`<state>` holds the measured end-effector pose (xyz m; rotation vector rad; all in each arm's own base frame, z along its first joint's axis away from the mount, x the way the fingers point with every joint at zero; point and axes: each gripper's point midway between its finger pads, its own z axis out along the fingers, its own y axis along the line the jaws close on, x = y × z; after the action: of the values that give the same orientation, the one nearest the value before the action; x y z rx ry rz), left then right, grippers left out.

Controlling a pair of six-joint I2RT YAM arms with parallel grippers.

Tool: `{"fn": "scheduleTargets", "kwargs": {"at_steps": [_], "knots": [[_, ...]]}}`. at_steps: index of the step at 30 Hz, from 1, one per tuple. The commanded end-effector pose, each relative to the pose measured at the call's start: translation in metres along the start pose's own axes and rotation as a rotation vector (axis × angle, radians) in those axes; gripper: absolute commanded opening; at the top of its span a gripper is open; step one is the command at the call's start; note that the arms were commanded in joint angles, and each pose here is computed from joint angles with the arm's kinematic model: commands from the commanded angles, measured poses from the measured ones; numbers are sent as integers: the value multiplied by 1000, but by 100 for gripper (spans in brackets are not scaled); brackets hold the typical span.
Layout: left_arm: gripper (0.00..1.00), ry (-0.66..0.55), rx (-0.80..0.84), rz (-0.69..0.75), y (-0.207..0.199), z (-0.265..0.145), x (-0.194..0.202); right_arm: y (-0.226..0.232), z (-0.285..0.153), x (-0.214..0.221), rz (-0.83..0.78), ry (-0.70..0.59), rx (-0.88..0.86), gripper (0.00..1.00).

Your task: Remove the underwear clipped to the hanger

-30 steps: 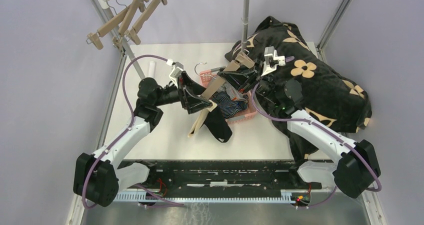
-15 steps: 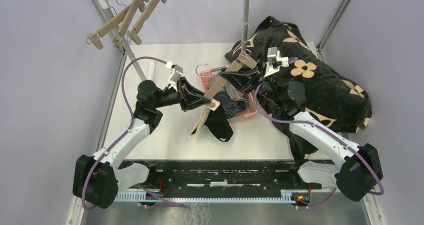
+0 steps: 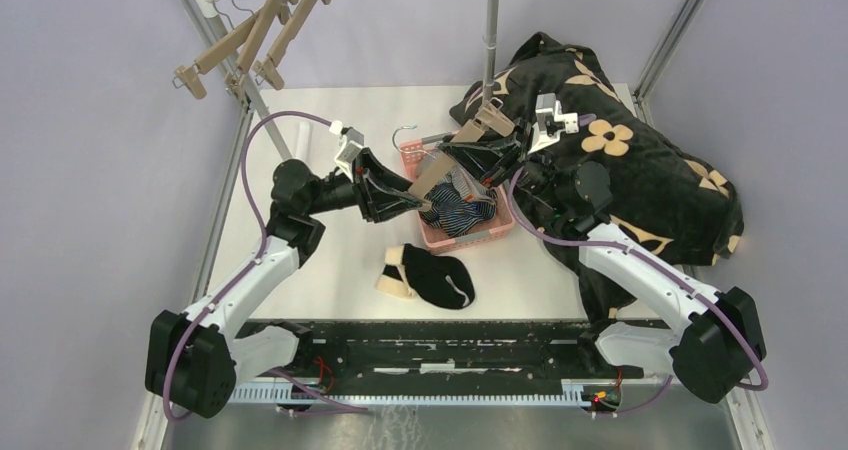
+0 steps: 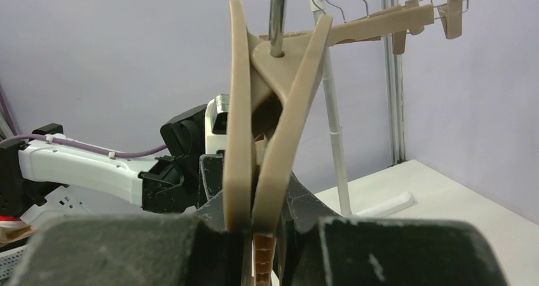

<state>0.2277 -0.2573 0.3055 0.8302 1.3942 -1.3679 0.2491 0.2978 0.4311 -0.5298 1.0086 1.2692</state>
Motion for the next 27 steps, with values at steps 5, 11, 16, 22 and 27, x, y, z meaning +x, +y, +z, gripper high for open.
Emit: {"fn": "scheduleTargets", "kwargs": {"at_steps": [5, 11, 16, 22, 27], "knots": [[30, -62, 33, 96, -12, 4, -36, 13, 3, -24, -49, -69, -42, 1], [30, -72, 35, 111, -13, 5, -42, 15, 3, -25, -49, -67, -47, 1], [23, -83, 66, 120, -19, 7, -50, 15, 3, -25, -48, -63, -48, 1], [3, -96, 116, 104, -24, 11, -56, 13, 5, -21, -37, -51, -49, 1], [3, -120, 170, 94, -33, 12, -60, 12, 5, -18, -32, -41, -45, 1]]}}
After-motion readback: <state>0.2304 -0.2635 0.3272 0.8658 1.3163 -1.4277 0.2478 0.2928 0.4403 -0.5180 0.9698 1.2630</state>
